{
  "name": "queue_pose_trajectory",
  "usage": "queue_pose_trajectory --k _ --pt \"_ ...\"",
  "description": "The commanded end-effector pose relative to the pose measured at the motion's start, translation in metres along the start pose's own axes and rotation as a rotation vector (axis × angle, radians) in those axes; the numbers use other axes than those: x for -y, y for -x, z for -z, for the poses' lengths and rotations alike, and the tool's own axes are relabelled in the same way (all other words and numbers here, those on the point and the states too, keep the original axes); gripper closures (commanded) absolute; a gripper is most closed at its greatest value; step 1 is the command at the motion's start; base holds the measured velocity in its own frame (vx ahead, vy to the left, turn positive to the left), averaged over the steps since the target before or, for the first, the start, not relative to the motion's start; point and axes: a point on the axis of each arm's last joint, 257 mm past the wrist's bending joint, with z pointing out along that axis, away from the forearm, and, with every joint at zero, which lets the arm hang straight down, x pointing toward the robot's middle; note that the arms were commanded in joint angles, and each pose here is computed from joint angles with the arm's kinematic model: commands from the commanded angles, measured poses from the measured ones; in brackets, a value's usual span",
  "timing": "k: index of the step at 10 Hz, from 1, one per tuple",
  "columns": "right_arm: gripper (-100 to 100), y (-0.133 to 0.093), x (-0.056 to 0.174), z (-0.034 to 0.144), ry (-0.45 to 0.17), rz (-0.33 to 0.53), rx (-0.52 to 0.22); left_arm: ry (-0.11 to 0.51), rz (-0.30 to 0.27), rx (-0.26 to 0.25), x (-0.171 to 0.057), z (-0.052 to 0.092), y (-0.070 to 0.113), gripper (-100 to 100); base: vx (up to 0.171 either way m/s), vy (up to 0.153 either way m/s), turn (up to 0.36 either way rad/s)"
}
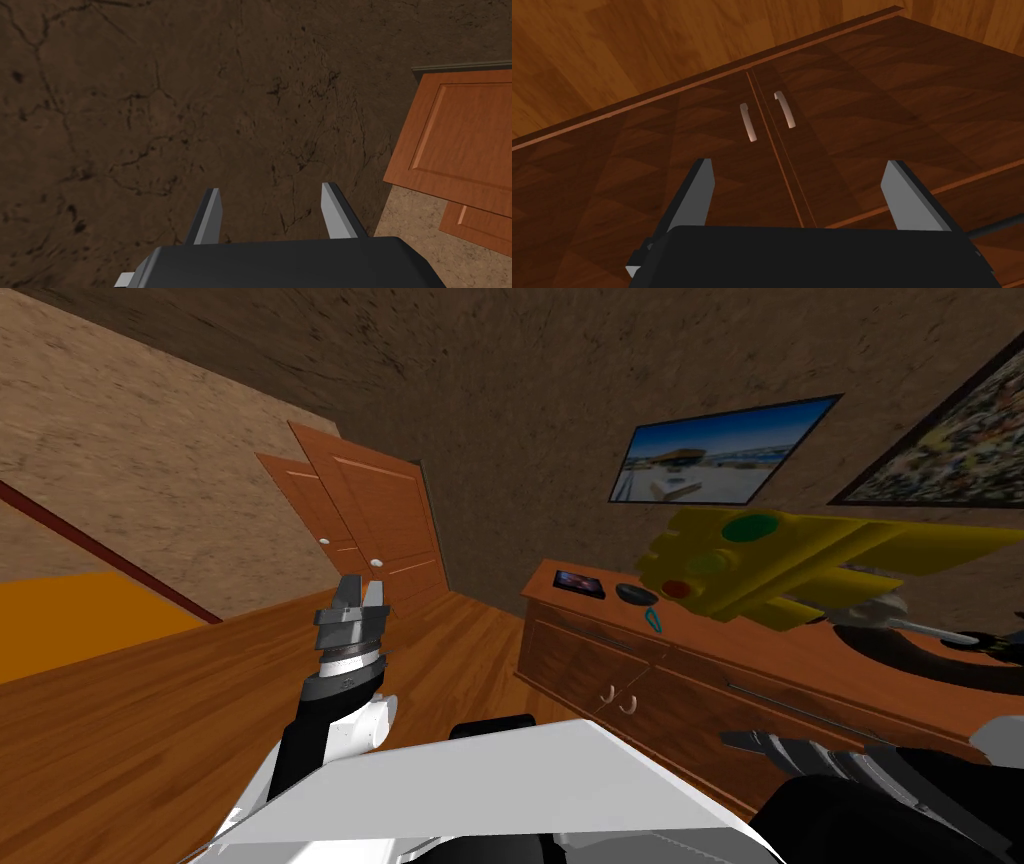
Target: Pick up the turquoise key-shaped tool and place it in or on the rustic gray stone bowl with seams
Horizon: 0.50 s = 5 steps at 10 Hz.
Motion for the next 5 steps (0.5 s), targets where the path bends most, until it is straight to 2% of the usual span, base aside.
queue_pose_trajectory --k 1,2,3,5 --pt "-100 0.025 0.007 0.021 -0.051 0.021 0.033 0.000 0.000 0.000 0.000 0.000 0.000 0 0.078 0.010 0.134" --pt "-100 0.045 0.011 0.037 -0.089 0.040 0.060 0.000 0.000 0.000 0.000 0.000 0.000 0 0.134 -0.007 0.237" --pt "-100 0.046 0.010 0.038 -0.092 0.044 0.061 0.000 0.000 0.000 0.000 0.000 0.000 0 0.099 -0.028 0.114" --pt "-100 0.078 0.011 0.064 -0.149 0.077 0.109 0.000 0.000 0.000 0.000 0.000 0.000 0 0.096 -0.025 0.171"
